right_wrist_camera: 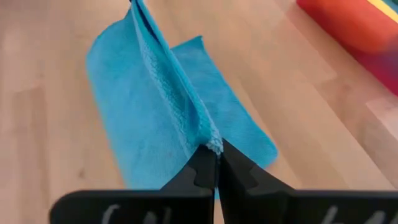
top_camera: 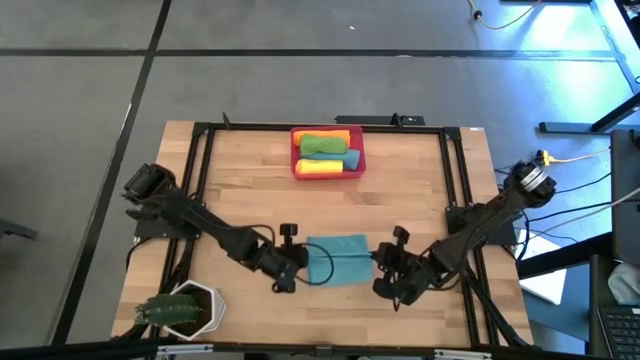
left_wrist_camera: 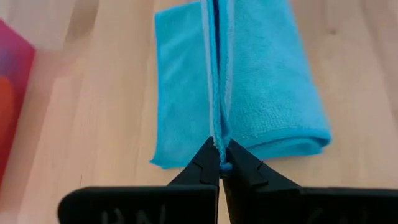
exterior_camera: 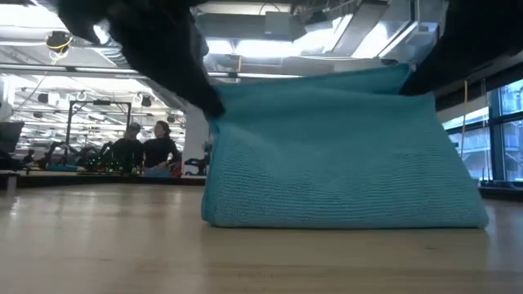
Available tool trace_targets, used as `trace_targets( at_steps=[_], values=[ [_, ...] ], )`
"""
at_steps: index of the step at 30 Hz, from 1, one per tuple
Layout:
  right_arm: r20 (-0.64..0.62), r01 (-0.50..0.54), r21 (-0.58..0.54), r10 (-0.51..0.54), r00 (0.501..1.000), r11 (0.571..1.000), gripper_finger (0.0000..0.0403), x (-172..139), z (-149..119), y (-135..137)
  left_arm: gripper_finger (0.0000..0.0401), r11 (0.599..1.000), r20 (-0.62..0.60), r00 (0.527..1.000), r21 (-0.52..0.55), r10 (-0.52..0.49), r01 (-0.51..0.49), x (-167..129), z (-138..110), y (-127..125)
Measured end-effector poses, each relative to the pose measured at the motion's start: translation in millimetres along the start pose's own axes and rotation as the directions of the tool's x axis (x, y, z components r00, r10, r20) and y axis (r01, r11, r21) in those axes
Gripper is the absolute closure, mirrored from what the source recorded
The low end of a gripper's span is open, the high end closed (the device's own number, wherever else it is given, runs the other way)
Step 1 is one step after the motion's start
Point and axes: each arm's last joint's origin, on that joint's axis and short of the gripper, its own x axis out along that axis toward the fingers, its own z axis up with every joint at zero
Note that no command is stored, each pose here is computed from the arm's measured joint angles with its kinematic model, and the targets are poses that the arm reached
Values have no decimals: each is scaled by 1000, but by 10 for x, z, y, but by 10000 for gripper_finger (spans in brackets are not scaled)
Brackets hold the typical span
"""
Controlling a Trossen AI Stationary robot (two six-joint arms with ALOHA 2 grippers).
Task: Roll microfiber towels into tight, uniform cylinder then place into a basket
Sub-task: Roll the blue microfiber cloth
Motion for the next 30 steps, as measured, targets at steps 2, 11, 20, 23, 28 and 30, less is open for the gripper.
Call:
trace_targets(
  at_steps=[2, 11, 20, 23, 28, 30],
  values=[
    [-12, 27, -2, -27, 1000, 1000, 398, 75, 8, -26, 401, 1000, -20, 1000, -12, 2, -2, 52, -29, 67],
    [-112, 110, -49, -115, 987, 993, 398, 445, -19, -129, 401, 998, -77, 997, -61, 1, -6, 238, -158, 309],
    [-156, 129, -41, -134, 979, 991, 398, 532, -7, -196, 401, 994, -52, 998, -101, -47, 41, 386, -279, 451],
    [-165, 133, -41, -138, 977, 990, 398, 539, -5, -210, 401, 993, -47, 998, -110, -42, 36, 407, -295, 481],
    [-174, 139, -48, -145, 974, 989, 394, 543, -7, -225, 401, 994, -31, 999, -104, -40, 36, 416, -275, 502],
    [-168, 144, -54, -151, 974, 988, 381, 543, -6, -226, 401, 994, -21, 999, -98, -40, 38, 417, -264, 502]
  ],
)
